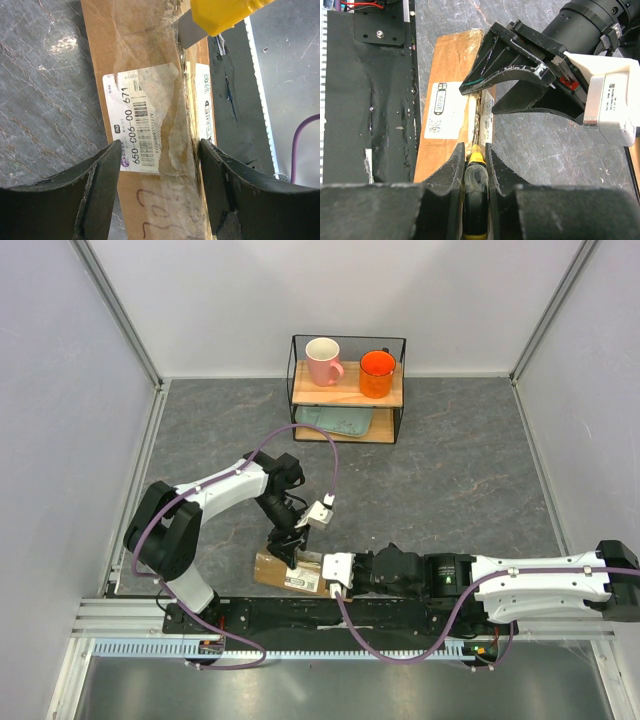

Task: Unpack the express box
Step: Cut the express box at the center of the board.

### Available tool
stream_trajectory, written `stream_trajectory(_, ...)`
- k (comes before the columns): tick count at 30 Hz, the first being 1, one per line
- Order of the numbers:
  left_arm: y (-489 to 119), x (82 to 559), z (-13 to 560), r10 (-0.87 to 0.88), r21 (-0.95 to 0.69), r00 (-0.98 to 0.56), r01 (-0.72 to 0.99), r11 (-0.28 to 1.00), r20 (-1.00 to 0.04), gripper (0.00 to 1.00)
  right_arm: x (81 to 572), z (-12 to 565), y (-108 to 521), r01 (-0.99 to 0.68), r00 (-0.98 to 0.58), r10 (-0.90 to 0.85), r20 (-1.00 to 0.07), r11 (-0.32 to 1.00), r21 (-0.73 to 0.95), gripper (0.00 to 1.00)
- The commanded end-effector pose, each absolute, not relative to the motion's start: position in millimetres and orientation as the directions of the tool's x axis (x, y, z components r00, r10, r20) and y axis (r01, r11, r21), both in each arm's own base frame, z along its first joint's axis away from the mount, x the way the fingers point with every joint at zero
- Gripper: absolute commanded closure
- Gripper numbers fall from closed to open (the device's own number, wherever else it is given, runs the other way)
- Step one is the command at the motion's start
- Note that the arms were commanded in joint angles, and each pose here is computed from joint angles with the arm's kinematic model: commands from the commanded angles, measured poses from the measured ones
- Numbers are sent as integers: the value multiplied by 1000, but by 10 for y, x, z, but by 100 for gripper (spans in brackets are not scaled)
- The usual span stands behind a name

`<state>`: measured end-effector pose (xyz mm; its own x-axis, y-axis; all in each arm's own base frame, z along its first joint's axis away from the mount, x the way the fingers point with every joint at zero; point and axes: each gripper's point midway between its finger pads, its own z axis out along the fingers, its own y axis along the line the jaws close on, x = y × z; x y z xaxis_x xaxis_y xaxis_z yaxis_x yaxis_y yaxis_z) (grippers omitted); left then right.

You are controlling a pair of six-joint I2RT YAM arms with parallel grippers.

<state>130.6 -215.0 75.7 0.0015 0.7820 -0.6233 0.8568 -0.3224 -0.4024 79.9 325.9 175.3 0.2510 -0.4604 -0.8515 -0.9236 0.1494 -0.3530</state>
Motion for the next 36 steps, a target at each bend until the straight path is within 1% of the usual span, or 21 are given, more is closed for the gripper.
stream_trajectory(1,-1964,1430,483,842,-371,71,875,-310,-534,32,813,1844,3233,-925,209,-473,-856,187,-330,100)
stream_trajectory(9,-1973,1436,463,844,-367,61,882,-295,-532,37,764,1899,3149,-937,123,-459,-880,237,-255,100)
stream_trajectory(17,-1958,1415,453,852,-380,42,883,-276,-522,40,679,1783,3108,-935,57,-499,-865,277,-222,100)
stream_trajectory(23,-1953,1425,446,854,-368,37,892,-263,-519,42,684,1731,3129,-920,1,-514,-858,335,-202,100)
stream_trajectory(24,-1955,1421,439,855,-369,35,892,-260,-518,42,669,1679,3160,-918,-40,-513,-858,358,-171,100)
stream_trajectory(28,-1971,1429,411,859,-381,17,891,-245,-511,43,669,1558,3265,-910,-81,-533,-842,384,-155,100)
stream_trajectory(32,-1945,1443,350,874,-396,13,888,-234,-487,44,613,1457,3298,-914,-107,-558,-823,382,-140,100)
stream_trajectory(36,-1935,1454,300,880,-401,11,887,-228,-475,46,612,1519,3144,-909,-118,-562,-818,394,-139,100)
